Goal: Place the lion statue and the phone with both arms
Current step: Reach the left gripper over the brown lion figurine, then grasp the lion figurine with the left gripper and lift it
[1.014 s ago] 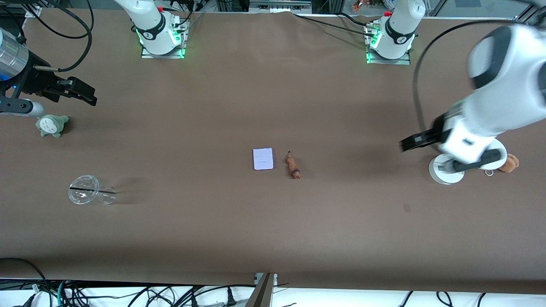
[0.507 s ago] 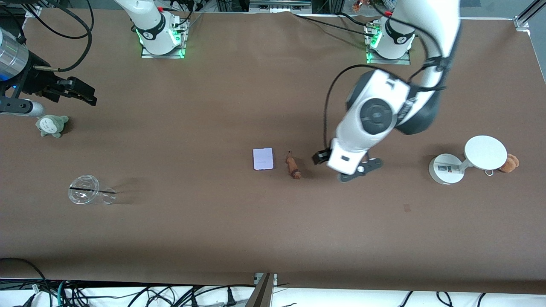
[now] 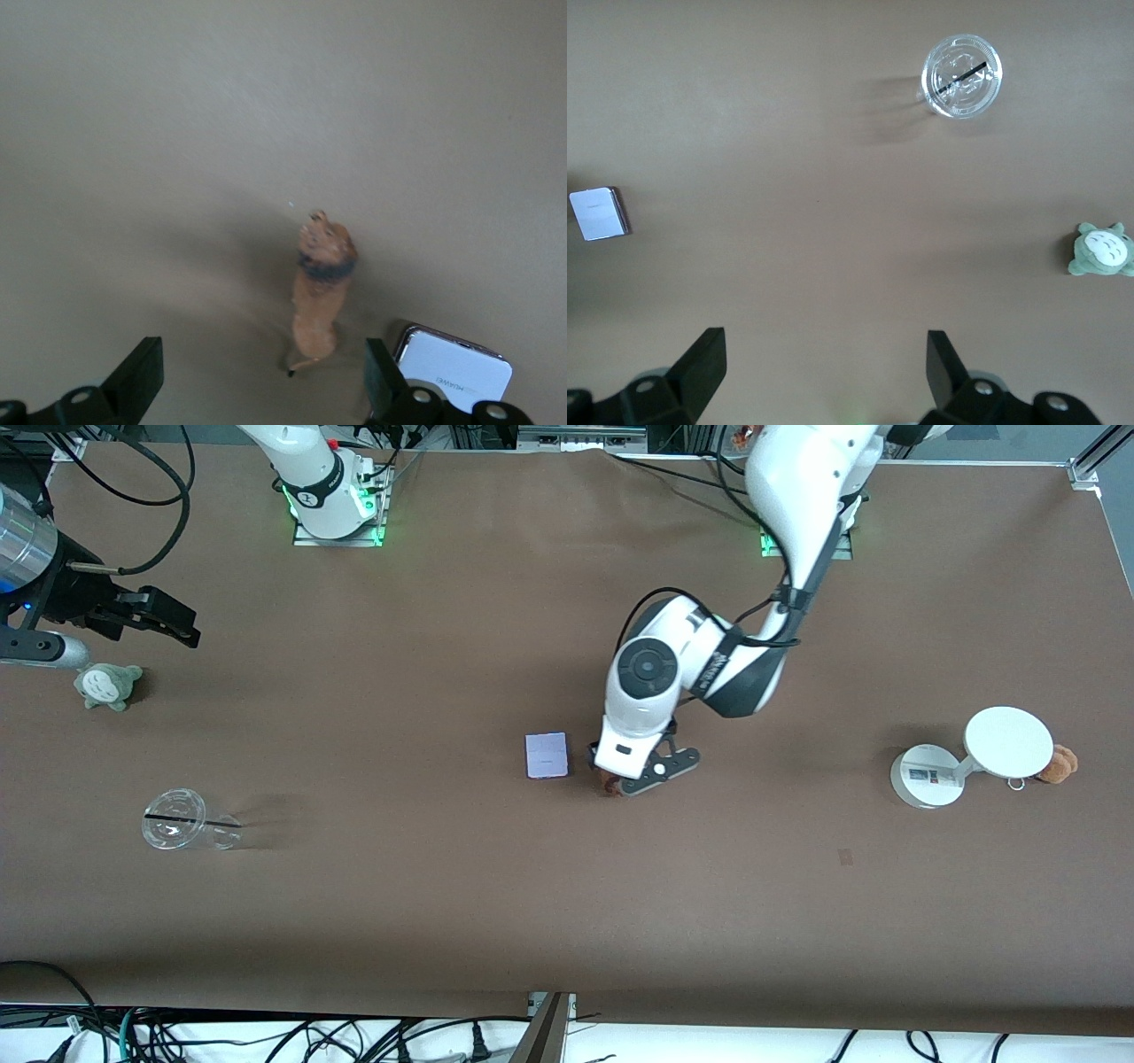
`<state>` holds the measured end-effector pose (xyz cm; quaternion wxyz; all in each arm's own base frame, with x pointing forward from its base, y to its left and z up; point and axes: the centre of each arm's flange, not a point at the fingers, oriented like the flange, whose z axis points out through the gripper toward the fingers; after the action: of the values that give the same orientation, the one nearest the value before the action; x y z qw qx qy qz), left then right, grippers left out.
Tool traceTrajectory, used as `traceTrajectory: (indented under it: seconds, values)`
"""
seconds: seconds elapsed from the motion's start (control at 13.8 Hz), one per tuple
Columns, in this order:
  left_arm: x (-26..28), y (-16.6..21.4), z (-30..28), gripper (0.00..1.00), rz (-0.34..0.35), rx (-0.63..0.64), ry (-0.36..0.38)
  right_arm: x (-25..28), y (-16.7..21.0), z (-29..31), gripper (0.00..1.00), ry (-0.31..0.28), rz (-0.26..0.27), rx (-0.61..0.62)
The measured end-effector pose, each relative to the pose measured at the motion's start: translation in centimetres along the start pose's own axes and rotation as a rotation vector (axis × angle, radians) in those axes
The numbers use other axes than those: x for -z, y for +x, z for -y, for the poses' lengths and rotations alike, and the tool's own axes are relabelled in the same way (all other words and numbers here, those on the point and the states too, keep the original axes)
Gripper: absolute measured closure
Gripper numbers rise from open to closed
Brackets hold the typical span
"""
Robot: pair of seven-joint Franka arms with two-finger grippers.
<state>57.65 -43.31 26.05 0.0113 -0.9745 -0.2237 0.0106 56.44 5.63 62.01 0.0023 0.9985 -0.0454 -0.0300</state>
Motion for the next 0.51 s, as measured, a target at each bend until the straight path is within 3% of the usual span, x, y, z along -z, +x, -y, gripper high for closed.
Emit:
traceTrajectory:
  seconds: [0.29,0.51]
  values:
    - [-1.7,-0.8,-0.6,0.00,-0.017,0.002,0.013,0.0,0.0,0.0,0.00,0.000,0.000,0.001]
    - [-3.2,-0.8,-1.3,0.00,-0.039,-0.005,-0.023,-0.1,0.1,0.1,0.00,0.000,0.002,0.002]
